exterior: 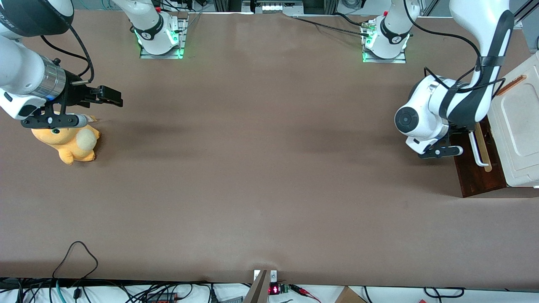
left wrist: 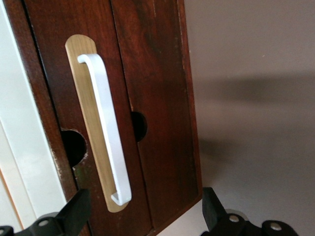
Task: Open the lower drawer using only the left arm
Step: 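Lower the open left gripper toward the lower drawer's white handle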
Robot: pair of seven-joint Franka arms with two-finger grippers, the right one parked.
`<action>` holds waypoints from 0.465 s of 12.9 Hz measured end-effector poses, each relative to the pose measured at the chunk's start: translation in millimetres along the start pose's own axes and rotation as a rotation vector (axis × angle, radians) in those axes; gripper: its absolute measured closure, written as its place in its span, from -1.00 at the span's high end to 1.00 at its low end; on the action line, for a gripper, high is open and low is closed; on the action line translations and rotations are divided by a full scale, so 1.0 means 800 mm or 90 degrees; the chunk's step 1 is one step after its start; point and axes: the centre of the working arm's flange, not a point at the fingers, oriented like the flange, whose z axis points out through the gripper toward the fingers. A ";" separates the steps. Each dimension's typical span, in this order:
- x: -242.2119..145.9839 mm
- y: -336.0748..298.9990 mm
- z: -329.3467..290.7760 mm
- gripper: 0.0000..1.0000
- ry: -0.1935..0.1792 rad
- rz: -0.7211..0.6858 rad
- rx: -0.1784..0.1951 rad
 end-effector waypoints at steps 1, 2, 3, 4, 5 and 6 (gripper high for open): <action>0.002 -0.001 -0.003 1.00 0.006 0.007 0.004; 0.005 -0.003 -0.009 1.00 0.015 0.010 0.007; 0.007 -0.005 -0.012 1.00 0.019 0.015 0.013; 0.007 -0.005 -0.009 1.00 0.024 0.024 0.028; 0.010 -0.006 -0.001 0.99 0.034 0.038 0.061; 0.014 -0.004 0.012 0.99 0.043 0.053 0.096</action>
